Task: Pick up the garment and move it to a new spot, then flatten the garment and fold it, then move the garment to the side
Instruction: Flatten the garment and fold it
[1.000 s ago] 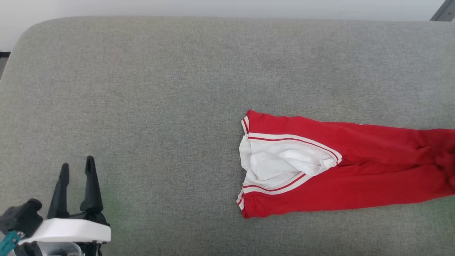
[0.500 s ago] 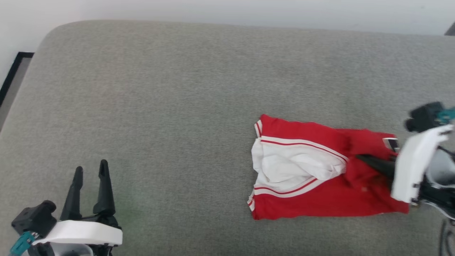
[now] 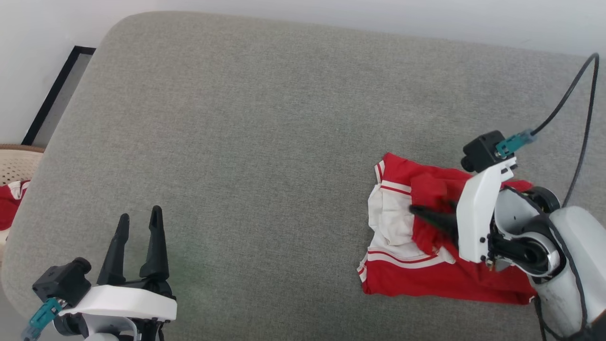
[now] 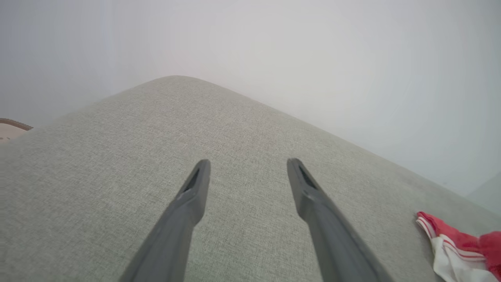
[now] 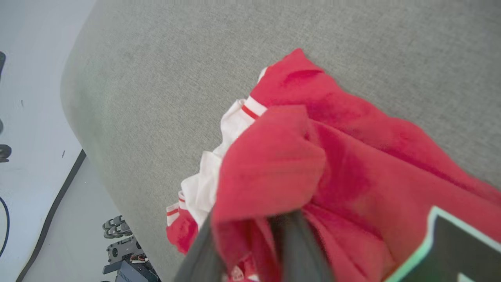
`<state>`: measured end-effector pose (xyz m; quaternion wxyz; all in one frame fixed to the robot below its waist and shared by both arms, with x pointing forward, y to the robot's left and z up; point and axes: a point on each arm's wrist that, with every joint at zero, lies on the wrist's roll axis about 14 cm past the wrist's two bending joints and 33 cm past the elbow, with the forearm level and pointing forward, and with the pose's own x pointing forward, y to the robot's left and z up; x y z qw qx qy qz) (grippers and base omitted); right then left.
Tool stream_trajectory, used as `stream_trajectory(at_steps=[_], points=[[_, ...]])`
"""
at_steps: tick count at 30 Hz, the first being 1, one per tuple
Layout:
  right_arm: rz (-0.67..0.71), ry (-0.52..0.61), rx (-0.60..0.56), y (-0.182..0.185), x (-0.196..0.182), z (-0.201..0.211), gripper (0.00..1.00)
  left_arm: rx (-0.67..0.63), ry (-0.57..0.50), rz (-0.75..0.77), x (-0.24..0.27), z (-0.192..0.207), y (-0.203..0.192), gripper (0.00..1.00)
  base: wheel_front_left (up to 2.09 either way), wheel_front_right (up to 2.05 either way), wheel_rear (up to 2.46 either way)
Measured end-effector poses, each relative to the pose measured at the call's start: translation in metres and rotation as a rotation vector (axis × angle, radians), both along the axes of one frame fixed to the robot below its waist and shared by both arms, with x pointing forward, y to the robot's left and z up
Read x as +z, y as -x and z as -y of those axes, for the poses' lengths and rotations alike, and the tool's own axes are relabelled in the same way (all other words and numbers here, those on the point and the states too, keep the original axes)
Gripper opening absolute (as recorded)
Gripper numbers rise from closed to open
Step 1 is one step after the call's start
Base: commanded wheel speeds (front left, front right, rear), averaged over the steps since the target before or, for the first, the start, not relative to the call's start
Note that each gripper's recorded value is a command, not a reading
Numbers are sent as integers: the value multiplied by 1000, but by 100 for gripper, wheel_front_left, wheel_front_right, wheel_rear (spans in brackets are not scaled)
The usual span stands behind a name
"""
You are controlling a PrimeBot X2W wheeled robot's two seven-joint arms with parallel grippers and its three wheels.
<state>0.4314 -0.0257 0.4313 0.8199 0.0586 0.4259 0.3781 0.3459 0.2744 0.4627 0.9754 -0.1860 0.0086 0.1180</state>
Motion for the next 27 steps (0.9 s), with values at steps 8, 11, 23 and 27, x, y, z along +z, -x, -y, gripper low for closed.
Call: stream_trajectory(at_steps=[8,11,23,27], points=[[41,-32,-33,-10,16,13,100,12,9,9,1,-4,-5,100,0,0,0],[93,-44,-66,-18,31,27,100,2,12,16,2,-2,-10,100,0,0,0],[332,-88,-260,-36,83,90,100,-68,6,31,4,14,-31,100,0,0,0],[423,-89,-318,-39,96,109,100,-82,0,37,6,16,-36,100,0,0,0]])
